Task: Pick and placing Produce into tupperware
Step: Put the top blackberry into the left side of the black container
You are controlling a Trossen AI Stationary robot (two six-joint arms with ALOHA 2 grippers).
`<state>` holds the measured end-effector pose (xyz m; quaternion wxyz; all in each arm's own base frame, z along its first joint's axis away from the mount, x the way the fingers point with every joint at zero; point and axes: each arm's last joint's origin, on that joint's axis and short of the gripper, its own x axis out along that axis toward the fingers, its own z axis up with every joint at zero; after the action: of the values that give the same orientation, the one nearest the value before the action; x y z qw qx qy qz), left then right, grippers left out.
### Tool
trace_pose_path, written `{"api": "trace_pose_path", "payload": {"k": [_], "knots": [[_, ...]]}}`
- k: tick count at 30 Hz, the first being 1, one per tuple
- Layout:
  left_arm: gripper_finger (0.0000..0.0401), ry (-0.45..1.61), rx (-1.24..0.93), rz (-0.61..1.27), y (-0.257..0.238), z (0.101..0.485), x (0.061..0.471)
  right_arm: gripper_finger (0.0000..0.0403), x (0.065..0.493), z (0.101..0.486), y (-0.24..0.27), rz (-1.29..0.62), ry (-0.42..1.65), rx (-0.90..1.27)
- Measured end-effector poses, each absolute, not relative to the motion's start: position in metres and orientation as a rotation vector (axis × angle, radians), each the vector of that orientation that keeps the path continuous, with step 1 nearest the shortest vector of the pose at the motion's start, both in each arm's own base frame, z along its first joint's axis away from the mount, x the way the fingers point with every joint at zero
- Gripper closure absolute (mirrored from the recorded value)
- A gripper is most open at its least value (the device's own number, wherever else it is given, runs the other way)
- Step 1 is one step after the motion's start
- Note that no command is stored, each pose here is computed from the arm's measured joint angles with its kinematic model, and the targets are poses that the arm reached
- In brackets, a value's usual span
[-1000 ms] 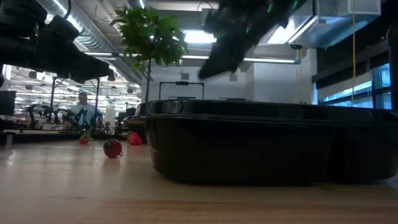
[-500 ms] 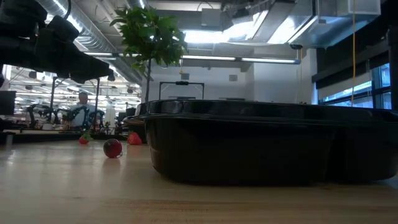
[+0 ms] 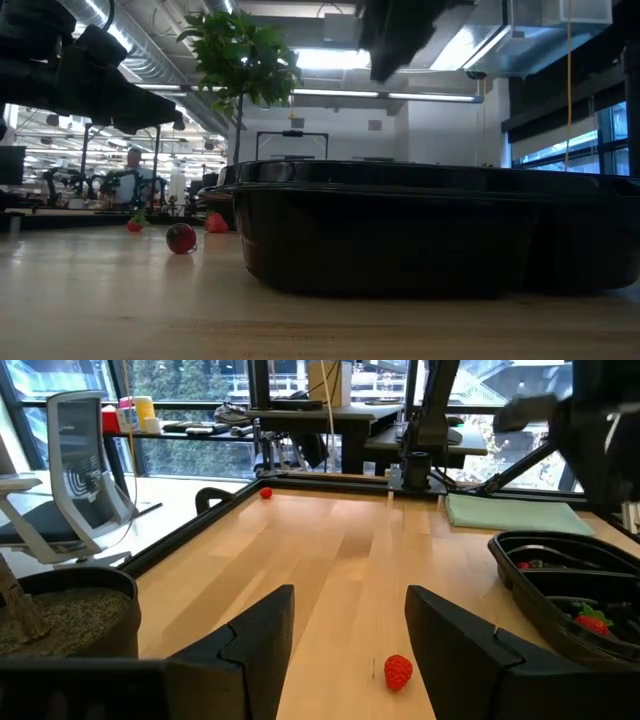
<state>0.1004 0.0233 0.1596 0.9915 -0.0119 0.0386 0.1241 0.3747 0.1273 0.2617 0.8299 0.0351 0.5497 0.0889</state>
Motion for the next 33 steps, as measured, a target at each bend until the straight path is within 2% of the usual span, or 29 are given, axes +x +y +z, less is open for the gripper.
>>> {"api": "trace_pose_path", "payload": {"k": [10,23,33], "knots": [[0.0215,0.077,-0.024,0.249,0.023,0.160,0.100,0.0285,0.391,0.217,0.133,0.183,1.267,0.029],[0.0215,0.077,-0.024,0.249,0.023,0.160,0.100,0.0285,0.404,0.180,0.137,0.205,1.306,-0.020],[0.0215,0.077,-0.024,0.249,0.023,0.160,0.100,0.0280,0.405,0.176,0.138,0.209,1.310,-0.027]]}}
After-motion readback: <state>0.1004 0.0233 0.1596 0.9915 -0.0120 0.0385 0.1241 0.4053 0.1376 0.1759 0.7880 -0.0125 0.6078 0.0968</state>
